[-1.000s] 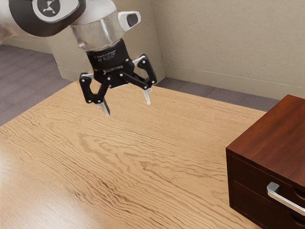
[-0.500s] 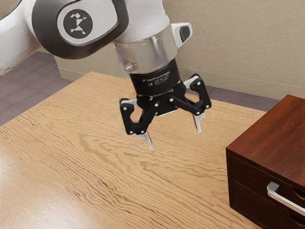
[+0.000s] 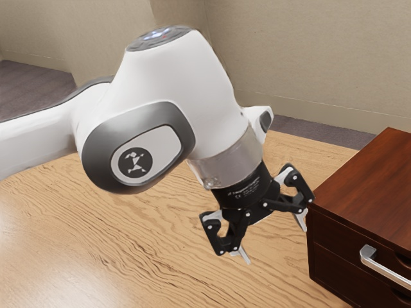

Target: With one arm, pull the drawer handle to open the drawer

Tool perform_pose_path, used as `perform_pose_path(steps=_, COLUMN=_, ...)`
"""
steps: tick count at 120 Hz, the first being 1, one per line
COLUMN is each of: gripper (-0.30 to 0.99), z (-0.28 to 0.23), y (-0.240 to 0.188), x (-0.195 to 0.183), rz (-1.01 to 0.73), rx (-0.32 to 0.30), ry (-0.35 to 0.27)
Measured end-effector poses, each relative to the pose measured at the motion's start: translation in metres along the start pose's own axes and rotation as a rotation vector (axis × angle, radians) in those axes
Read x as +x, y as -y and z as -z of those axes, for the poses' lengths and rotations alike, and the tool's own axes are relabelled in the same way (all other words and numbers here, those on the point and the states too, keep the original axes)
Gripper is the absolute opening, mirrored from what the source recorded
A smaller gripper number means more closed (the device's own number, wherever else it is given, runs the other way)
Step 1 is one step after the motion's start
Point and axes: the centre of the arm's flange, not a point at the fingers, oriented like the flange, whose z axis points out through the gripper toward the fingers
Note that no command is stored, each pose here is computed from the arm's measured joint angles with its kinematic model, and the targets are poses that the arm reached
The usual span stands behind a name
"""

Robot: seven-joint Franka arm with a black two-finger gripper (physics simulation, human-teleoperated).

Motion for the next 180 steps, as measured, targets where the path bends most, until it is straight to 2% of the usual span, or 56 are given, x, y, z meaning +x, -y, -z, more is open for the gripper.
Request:
perform_pose_path(steps=26, gripper=0.69, z=-0.011, y=-0.005, x=-0.028, rz=-0.016, rx=-0.088, ry=0.007)
perform_pose_path(steps=92, gripper=0.69, z=-0.051, y=-0.037, x=-0.074, rz=-0.043, rx=-0.206, ry=0.003)
perform_pose_path(steps=149, gripper=0.69, z=-0.072, y=-0.047, x=-0.08, rz=-0.031, rx=-0.235, ry=0.0)
perform_pose_path(steps=180, gripper=0.69, z=-0.078, y=-0.057, x=-0.07, rz=-0.011, rx=-0.243, ry=-0.014)
